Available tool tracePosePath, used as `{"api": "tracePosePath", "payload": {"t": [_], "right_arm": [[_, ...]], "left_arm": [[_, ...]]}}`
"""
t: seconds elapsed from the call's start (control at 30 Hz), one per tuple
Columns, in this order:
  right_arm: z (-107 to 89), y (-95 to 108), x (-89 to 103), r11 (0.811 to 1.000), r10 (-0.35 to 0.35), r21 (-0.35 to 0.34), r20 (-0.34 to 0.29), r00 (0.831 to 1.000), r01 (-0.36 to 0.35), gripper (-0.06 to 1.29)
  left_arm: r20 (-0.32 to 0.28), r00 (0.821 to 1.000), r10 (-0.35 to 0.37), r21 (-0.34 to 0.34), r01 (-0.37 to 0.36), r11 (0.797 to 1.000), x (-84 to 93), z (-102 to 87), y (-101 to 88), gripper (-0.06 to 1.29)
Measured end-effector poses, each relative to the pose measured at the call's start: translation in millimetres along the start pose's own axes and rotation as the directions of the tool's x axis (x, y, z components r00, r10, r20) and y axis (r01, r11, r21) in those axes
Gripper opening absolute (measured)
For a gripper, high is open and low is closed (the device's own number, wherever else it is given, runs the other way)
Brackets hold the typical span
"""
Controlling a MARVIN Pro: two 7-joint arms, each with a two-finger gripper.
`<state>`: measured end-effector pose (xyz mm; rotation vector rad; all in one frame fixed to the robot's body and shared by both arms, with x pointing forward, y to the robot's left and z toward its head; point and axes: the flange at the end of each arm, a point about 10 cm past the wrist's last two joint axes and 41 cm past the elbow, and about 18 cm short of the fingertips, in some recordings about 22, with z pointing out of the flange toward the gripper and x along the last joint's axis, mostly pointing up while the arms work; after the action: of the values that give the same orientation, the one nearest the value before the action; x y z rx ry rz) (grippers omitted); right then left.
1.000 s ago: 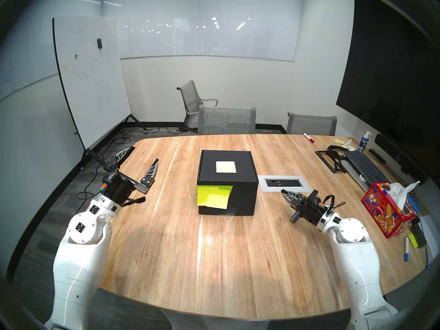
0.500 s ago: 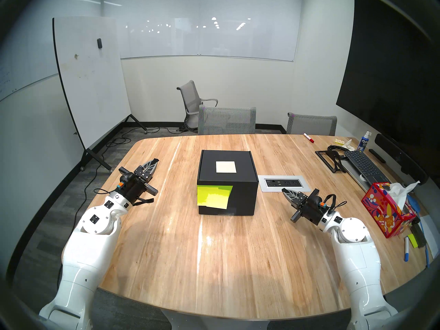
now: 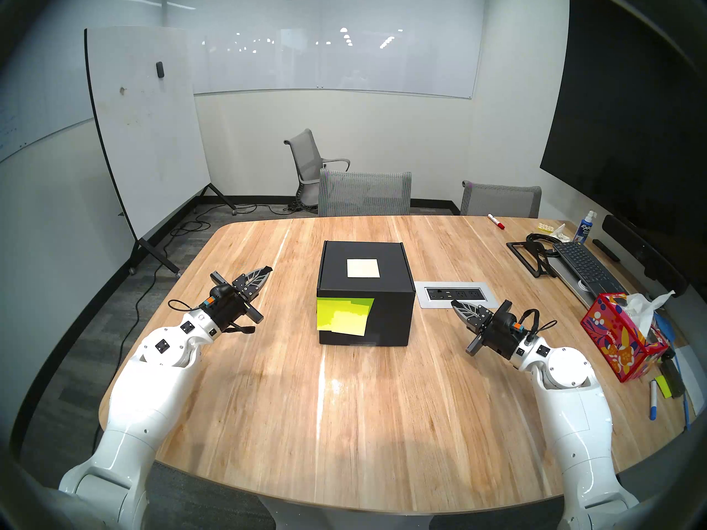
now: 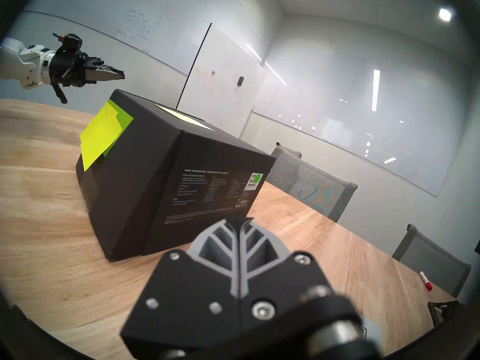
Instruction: Open the box and place the mouse inside
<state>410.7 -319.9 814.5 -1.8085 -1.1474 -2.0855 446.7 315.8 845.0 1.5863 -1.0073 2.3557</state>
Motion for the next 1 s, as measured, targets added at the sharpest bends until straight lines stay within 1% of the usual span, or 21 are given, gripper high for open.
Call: {"api": "tracePosePath", "payload": {"t": [0.13,0.27,0.4,0.43,0.53,0.77,1.0], "right_arm": [[1.6,-2,-0.3,1.0,0.002,0.007,0.004,1.0,-0.002,-0.03],[5.5,-6,0.5,1.0,0.005,0.017,0.006,1.0,-0.005,-0.03],[9.6,-9,2.3,1.0,0.007,0.024,0.006,1.0,-0.007,-0.03],[9.9,-9,2.5,1.0,0.007,0.025,0.006,1.0,-0.007,-0.03],[12.1,-11,3.7,1.0,0.008,0.028,0.006,1.0,-0.008,-0.03],[13.6,-11,5.1,1.0,0.003,0.024,0.007,1.0,-0.003,-0.03],[11.1,-8,5.0,1.0,-0.001,0.014,0.007,1.0,0.001,-0.03]], "left_arm": [[-0.024,1.0,0.013,-0.011,-0.013,1.0,7.5,0.6,-5.3,-0.02],[-0.033,0.999,0.025,-0.059,-0.027,0.998,9.9,0.4,-5.0,-0.02],[-0.024,0.999,0.022,-0.124,-0.025,0.992,2.3,0.4,4.3,-0.02],[-0.022,1.0,0.021,-0.129,-0.024,0.991,1.2,0.3,5.2,-0.02],[-0.002,1.0,0.012,-0.161,-0.012,0.987,-9.8,-1.6,12.1,-0.02],[0.012,1.0,0.006,-0.195,-0.003,0.981,-21.2,-2.8,17.7,-0.02],[0.006,1.0,0.012,-0.222,-0.01,0.975,-22.6,-0.4,18.9,-0.02]]}}
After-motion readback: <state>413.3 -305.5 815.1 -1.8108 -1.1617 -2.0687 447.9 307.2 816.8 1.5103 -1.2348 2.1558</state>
